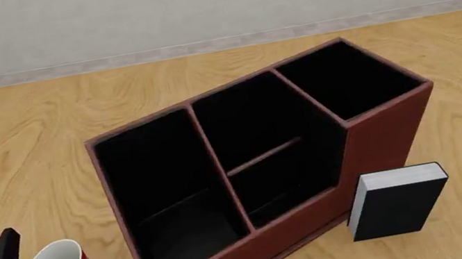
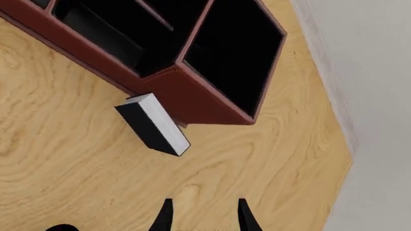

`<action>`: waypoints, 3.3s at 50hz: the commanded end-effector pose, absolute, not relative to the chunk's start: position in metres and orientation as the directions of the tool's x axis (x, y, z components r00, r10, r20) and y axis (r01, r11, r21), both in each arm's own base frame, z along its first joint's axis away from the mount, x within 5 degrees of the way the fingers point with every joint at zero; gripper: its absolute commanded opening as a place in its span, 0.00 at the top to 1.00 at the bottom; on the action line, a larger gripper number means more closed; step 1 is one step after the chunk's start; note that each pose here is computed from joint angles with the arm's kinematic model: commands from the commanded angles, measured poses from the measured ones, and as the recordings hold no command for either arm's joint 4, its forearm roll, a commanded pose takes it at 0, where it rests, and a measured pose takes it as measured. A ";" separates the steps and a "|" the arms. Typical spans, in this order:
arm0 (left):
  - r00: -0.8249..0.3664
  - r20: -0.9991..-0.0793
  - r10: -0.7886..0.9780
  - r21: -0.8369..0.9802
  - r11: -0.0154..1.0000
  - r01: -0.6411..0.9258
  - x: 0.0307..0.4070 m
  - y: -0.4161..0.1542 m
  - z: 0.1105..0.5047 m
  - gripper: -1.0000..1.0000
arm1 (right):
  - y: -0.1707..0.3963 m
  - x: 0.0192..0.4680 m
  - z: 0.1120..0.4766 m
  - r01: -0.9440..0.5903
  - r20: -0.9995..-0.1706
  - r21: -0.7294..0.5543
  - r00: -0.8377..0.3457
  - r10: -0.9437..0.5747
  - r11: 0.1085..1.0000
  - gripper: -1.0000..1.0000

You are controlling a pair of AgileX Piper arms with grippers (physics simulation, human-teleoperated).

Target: Pick up the book and place it in the right compartment of the caddy.

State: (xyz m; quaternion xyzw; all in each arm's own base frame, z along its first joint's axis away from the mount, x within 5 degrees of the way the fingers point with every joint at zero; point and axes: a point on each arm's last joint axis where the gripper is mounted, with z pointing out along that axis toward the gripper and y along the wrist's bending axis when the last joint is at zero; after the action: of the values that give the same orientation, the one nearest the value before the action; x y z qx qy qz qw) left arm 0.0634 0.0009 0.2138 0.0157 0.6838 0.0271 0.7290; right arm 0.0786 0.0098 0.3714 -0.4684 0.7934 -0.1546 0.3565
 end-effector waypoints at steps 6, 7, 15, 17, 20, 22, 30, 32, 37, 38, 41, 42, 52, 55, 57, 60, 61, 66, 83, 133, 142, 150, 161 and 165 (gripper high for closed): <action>0.058 -0.996 0.064 0.063 0.998 -0.014 0.063 0.001 0.213 0.00 | 0.018 0.092 0.359 -0.756 -0.328 -0.526 -0.241 -0.913 0.389 0.00; 0.058 -0.996 0.063 0.062 0.998 -0.014 0.063 0.001 0.213 0.00 | 0.019 0.092 0.356 -0.766 -0.320 -0.520 -0.235 -0.918 0.378 0.00; 0.061 -0.996 0.071 0.070 0.997 -0.014 0.062 0.001 0.213 0.00 | 0.020 0.102 0.353 -0.787 -0.292 -0.506 -0.229 -0.928 0.354 0.00; 0.061 -0.996 0.071 0.070 0.997 -0.014 0.062 0.001 0.213 0.00 | 0.021 0.104 0.354 -0.787 -0.292 -0.505 -0.230 -0.928 0.354 0.00; 0.059 -0.996 0.069 0.069 0.998 -0.012 0.062 0.000 0.213 0.00 | 0.023 0.112 0.350 -0.794 -0.292 -0.496 -0.229 -0.929 0.351 0.00; 0.059 -0.996 0.071 0.071 0.997 -0.011 0.062 0.000 0.213 0.00 | 0.025 0.116 0.347 -0.798 -0.290 -0.490 -0.230 -0.929 0.350 0.00; 0.058 -0.995 0.078 0.077 0.997 -0.019 0.061 0.001 0.213 0.00 | 0.032 0.129 0.340 -0.808 -0.303 -0.470 -0.232 -0.924 0.357 0.00; 0.057 -0.995 0.080 0.079 0.997 -0.016 0.061 0.001 0.212 0.00 | 0.032 0.133 0.338 -0.804 -0.304 -0.476 -0.232 -0.924 0.358 0.00; 0.055 -0.995 0.078 0.077 0.997 -0.020 0.061 0.001 0.212 0.00 | 0.035 0.142 0.335 -0.797 -0.317 -0.475 -0.241 -0.917 0.374 0.00; 0.055 -0.995 0.078 0.077 0.997 -0.020 0.061 0.001 0.212 0.00 | 0.035 0.142 0.335 -0.797 -0.317 -0.475 -0.241 -0.917 0.374 0.00; 0.053 -0.995 0.080 0.079 0.997 -0.020 0.061 0.001 0.212 0.00 | 0.038 0.146 0.333 -0.797 -0.322 -0.470 -0.245 -0.914 0.379 0.00; 0.052 -0.995 0.081 0.080 0.997 -0.018 0.061 0.001 0.212 0.00 | 0.038 0.147 0.331 -0.798 -0.324 -0.467 -0.246 -0.913 0.381 0.00; 0.051 -0.995 0.085 0.084 0.996 -0.023 0.061 0.001 0.212 0.00 | 0.043 0.157 0.320 -0.797 -0.339 -0.443 -0.275 -0.900 0.411 0.00; 0.052 -0.995 0.087 0.085 0.996 -0.025 0.061 0.001 0.212 0.00 | 0.042 0.159 0.316 -0.794 -0.337 -0.435 -0.293 -0.895 0.424 0.00; 0.053 -0.995 0.089 0.088 0.996 -0.027 0.061 0.001 0.212 0.00 | 0.042 0.161 0.313 -0.794 -0.336 -0.427 -0.305 -0.891 0.433 0.00; 0.054 -0.995 0.088 0.087 0.996 -0.026 0.061 0.001 0.212 0.00 | 0.043 0.162 0.311 -0.791 -0.343 -0.421 -0.314 -0.885 0.443 0.00; 0.052 -0.995 0.091 0.089 0.996 -0.025 0.061 0.001 0.212 0.00 | 0.043 0.162 0.310 -0.790 -0.345 -0.419 -0.318 -0.883 0.448 0.00; 0.050 -0.995 0.089 0.088 0.996 -0.025 0.061 0.001 0.212 0.00 | 0.043 0.163 0.306 -0.788 -0.345 -0.409 -0.333 -0.877 0.460 0.00; 0.043 -0.995 0.094 0.093 0.995 -0.025 0.061 0.001 0.211 0.00 | 0.051 0.165 0.291 -0.798 -0.354 -0.369 -0.352 -0.866 0.476 0.00; 0.026 -0.994 0.108 0.107 0.994 -0.024 0.062 0.001 0.210 0.00 | 0.062 0.162 0.238 -0.780 -0.376 -0.282 -0.445 -0.813 0.558 0.00; 0.025 -0.994 0.108 0.107 0.994 -0.024 0.062 0.001 0.210 0.00 | 0.064 0.160 0.226 -0.785 -0.364 -0.259 -0.460 -0.810 0.562 0.00; 0.028 -0.994 0.108 0.107 0.994 -0.023 0.063 0.001 0.211 0.00 | 0.069 0.158 0.215 -0.788 -0.363 -0.239 -0.469 -0.805 0.567 0.00; 0.026 -0.994 0.108 0.108 0.994 -0.022 0.064 0.001 0.211 0.00 | 0.070 0.154 0.220 -0.782 -0.368 -0.227 -0.483 -0.794 0.580 1.00; 0.026 -0.994 0.109 0.109 0.994 -0.017 0.064 0.001 0.211 0.00 | 0.075 0.147 0.223 -0.784 -0.374 -0.203 -0.492 -0.786 0.587 1.00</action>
State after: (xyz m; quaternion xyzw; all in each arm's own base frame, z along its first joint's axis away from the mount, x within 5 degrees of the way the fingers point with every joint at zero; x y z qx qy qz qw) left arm 0.0633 0.0012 0.2104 0.0313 0.6963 0.0456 0.7156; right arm 0.1582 0.0686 0.2250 -0.4768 0.8471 -0.0359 0.2318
